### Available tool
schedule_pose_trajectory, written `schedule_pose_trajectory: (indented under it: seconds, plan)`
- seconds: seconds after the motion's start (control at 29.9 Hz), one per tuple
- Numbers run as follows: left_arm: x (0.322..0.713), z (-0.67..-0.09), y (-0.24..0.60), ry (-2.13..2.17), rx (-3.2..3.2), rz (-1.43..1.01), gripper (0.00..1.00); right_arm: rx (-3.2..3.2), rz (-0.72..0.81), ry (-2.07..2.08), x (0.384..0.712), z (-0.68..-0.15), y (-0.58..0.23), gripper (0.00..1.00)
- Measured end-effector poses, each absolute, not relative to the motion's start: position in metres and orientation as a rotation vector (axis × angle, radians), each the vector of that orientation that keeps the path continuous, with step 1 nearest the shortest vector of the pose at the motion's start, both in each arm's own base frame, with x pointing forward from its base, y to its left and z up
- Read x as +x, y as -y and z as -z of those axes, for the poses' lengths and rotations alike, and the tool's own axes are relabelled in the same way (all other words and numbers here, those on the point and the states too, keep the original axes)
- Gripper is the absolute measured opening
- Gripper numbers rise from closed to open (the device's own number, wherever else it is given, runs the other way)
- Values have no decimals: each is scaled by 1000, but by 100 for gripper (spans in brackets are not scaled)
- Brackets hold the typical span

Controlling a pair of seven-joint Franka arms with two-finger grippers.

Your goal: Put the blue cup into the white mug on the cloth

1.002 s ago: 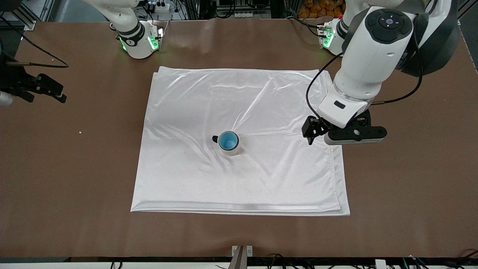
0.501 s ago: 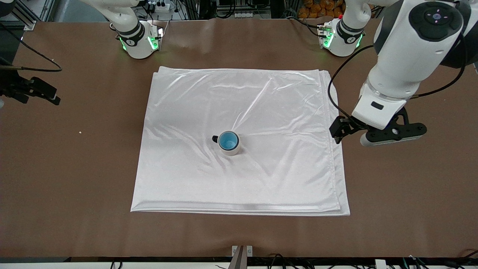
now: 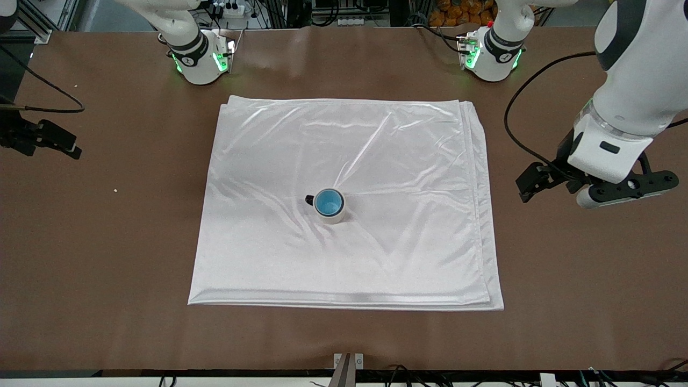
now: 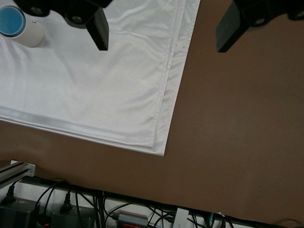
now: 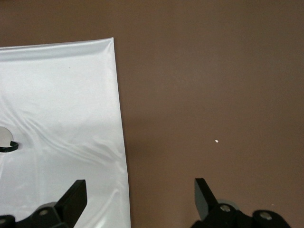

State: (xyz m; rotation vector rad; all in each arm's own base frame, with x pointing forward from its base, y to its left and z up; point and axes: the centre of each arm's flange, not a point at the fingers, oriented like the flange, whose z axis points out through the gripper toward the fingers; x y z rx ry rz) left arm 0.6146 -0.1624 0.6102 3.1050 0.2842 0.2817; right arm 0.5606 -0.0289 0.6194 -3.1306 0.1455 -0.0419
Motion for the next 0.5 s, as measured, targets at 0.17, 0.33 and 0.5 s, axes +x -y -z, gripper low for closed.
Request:
schedule_pose_trajectory:
  seconds: [0.17, 0.33, 0.5]
  plan:
    - [610, -613, 143, -286, 3120, -255, 100, -3140, 31, -152, 563, -615, 32, 100]
    - [607, -611, 120, -265, 3121, -219, 100, -3140, 28, -174, 565, -612, 41, 100]
    - [602, -606, 97, -285, 3104, -179, 100, -3140, 30, -177, 566, -612, 42, 100]
